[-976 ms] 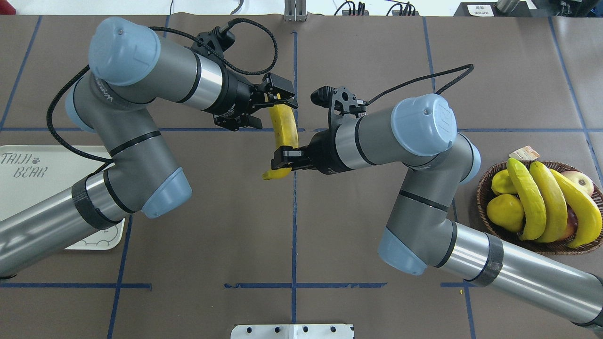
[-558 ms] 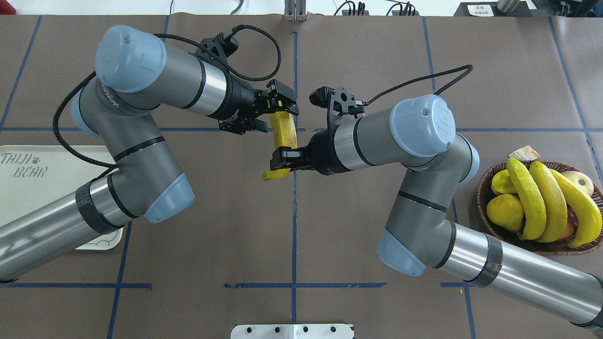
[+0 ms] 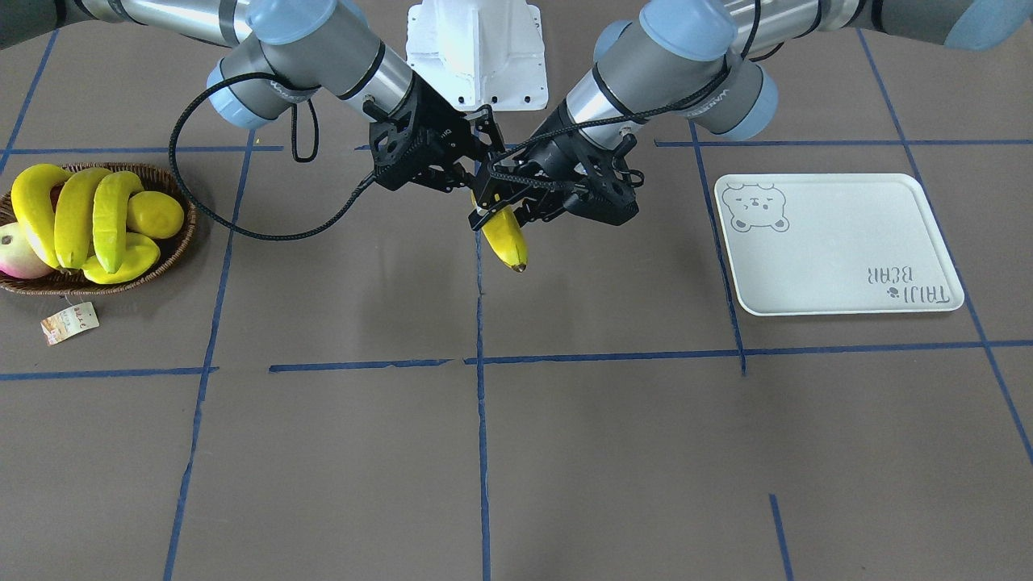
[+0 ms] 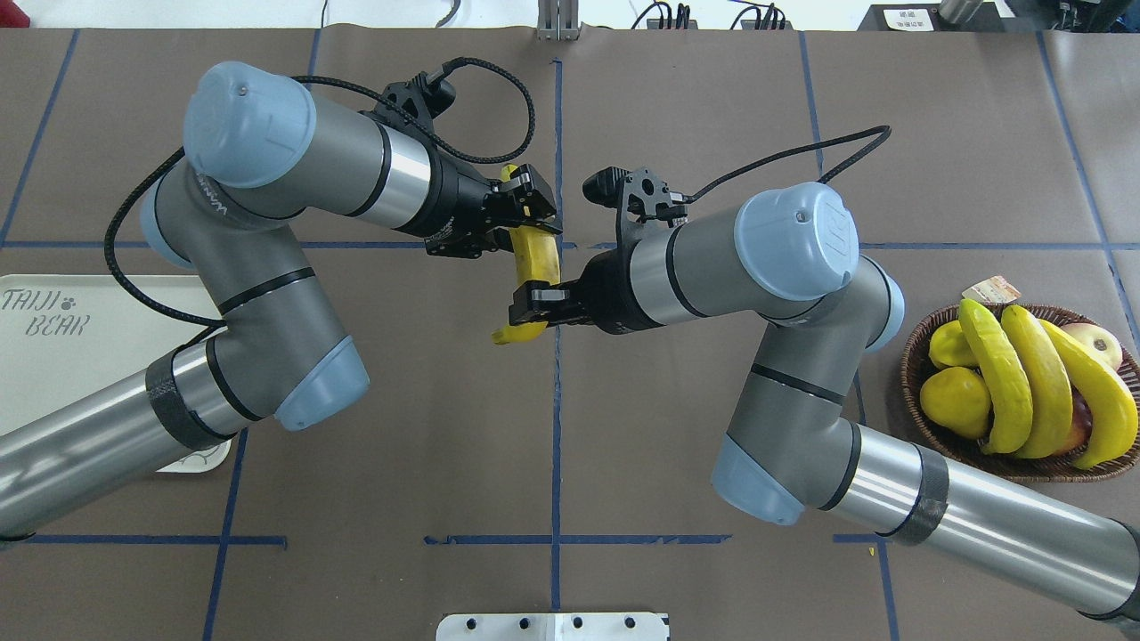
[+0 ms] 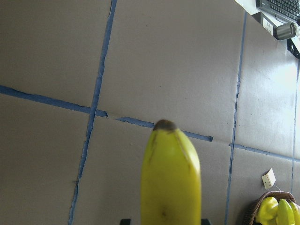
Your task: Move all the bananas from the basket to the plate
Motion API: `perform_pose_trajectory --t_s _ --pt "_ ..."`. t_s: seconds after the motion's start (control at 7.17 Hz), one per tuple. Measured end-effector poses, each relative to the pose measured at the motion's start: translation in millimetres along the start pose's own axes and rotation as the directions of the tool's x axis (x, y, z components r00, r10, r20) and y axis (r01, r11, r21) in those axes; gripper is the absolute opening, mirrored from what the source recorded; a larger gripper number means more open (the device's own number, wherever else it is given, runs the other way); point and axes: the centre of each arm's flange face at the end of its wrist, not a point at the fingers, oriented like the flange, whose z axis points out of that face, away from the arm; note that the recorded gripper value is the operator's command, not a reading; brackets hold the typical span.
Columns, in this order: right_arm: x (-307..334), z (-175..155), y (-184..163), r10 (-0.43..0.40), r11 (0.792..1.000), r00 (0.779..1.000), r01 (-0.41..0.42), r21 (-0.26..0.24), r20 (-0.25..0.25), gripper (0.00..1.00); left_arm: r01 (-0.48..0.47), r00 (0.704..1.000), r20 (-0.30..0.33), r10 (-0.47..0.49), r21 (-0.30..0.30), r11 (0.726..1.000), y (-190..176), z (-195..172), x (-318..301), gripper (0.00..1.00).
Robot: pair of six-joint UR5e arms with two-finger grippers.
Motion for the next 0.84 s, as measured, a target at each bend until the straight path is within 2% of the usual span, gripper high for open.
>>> perform_pose_trajectory --t_s 0.14,0.84 --pt "0.4 0.6 -0.1 0.003 1.000 1.000 -0.003 -0.001 -0.002 0.99 0.001 1.000 0.001 -0.001 0.000 1.000 -0.1 0.1 -0.8 0.00" --pt "-1.4 1.1 -1.0 0.040 0.999 0.999 -0.040 0.002 -0.001 1.00 0.005 1.000 0.004 -0.005 0.003 1.000 -2.4 -0.9 -3.5 0.00"
